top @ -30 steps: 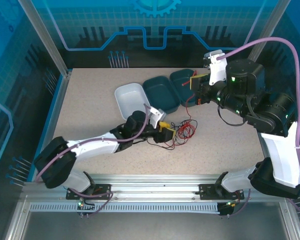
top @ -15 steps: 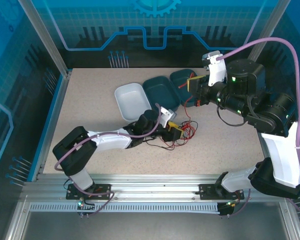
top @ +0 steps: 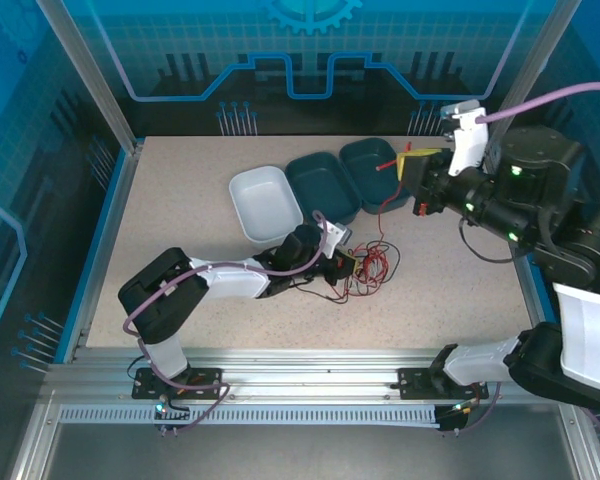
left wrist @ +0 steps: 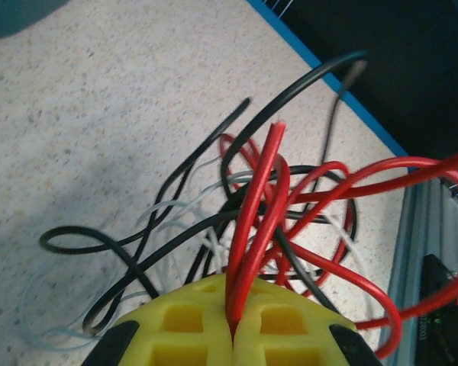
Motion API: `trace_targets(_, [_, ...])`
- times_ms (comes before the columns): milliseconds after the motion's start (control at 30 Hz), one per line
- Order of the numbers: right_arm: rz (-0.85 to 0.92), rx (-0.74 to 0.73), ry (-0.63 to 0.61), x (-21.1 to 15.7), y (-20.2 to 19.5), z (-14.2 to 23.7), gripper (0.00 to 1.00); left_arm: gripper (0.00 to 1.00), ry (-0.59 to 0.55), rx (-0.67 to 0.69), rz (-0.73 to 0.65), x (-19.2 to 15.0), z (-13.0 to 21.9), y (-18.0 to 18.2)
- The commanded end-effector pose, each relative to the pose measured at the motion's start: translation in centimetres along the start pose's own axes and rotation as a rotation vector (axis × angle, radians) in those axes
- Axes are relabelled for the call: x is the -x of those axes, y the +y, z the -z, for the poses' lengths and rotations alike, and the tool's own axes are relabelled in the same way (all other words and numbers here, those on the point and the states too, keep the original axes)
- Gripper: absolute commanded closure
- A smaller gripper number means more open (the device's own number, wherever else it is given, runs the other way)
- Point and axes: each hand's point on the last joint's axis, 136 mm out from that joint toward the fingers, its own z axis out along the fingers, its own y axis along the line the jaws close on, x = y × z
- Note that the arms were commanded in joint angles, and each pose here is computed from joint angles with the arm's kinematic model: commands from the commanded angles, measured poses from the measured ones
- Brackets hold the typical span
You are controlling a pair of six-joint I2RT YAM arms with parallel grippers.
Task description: Untangle the cables
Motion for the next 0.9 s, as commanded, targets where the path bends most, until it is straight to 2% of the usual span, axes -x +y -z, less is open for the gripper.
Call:
trace_targets(0, [-0.032, -0.019, -0.154, 2.9, -1.1, 4.1, 1.00, 0.98, 0.079, 0.078, 0.032, -3.6, -0.1, 2.4])
trace_targets(167, [-0.037, -0.031, -0.223, 3.8, -1.8, 6.0, 1.00, 0.96, 0.110, 0.158, 0.055, -5.4, 0.5, 4.9])
trace_targets(400, [-0.025, -0.040, -0.213, 3.4, -1.9, 5.8, 1.00, 0.91, 0.108, 0.214, 0.121, -5.9, 1.6, 7.7])
trace_targets(533, [-0.012, -0.034, -0.254, 4.6, -1.9, 7.0, 1.00, 0.74, 0.112, 0.228, 0.143, -6.2, 1.9, 8.4])
trace_targets(667, [-0.018, -0.012, -0.295, 5.2, -1.7, 7.6, 1.00, 0.67, 0.110, 0.253, 0.169, -6.3, 2.1, 9.1])
trace_targets(767, [-0.020, -0.005, -0.264, 4.5, -1.4, 6.4, 1.00, 0.65, 0.100, 0.249, 0.178, -6.0, 2.3, 9.1])
trace_targets(867, [-0.010, 0.007, -0.201, 3.5, -0.8, 4.5, 1.00, 0.49, 0.090, 0.234, 0.185, -5.5, 2.5, 8.7])
